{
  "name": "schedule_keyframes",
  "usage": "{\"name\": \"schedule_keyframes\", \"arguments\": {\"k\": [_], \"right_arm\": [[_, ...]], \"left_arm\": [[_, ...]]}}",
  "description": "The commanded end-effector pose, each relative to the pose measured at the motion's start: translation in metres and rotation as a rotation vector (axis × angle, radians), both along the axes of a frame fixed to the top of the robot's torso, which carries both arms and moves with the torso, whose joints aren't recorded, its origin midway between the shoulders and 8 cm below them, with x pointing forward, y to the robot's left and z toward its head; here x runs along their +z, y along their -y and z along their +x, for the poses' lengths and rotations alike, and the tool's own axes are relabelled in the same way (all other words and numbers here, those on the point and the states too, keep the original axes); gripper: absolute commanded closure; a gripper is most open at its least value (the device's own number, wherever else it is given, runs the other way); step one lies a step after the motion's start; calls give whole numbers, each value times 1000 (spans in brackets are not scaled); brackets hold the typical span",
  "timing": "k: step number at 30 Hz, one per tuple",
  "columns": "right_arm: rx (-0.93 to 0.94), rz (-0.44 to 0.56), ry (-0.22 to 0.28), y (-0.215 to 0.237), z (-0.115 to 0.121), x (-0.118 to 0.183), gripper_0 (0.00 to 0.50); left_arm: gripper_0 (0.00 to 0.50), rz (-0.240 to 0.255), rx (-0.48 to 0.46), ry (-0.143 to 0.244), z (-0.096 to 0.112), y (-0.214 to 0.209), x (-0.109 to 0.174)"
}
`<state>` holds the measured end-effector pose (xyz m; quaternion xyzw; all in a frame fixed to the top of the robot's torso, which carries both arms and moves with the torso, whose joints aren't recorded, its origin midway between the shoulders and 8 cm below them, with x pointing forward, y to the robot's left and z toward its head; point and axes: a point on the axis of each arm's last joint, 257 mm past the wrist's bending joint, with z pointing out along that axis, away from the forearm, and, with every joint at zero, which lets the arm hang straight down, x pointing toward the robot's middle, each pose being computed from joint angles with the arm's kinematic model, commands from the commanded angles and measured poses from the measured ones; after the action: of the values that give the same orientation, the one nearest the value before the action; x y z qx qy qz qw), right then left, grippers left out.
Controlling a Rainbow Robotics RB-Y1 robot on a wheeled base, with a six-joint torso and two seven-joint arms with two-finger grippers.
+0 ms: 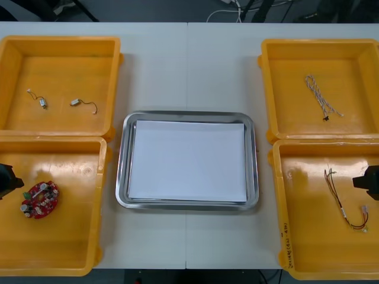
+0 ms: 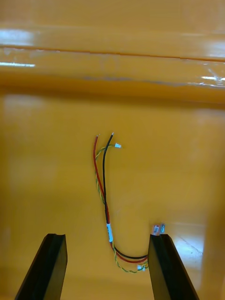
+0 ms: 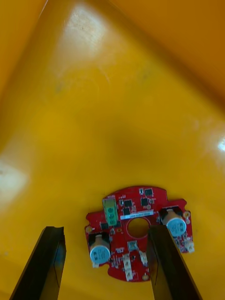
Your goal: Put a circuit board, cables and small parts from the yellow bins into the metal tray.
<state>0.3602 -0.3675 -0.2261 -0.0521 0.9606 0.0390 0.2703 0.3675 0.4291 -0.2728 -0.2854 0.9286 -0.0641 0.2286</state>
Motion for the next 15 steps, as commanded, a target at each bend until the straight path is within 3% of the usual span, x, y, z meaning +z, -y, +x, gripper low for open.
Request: {"name": "schedule_keyframes", "arguments": {"k": [1,15], "right_arm": [[43,-46,-35,4,-15,-14,0],[101,-130,-60,8,-21,-44,0]], "left_arm": [[0,-9,19,-13,-4,3,-19],[0,-3,9,-30,-2,7,-43]]}}
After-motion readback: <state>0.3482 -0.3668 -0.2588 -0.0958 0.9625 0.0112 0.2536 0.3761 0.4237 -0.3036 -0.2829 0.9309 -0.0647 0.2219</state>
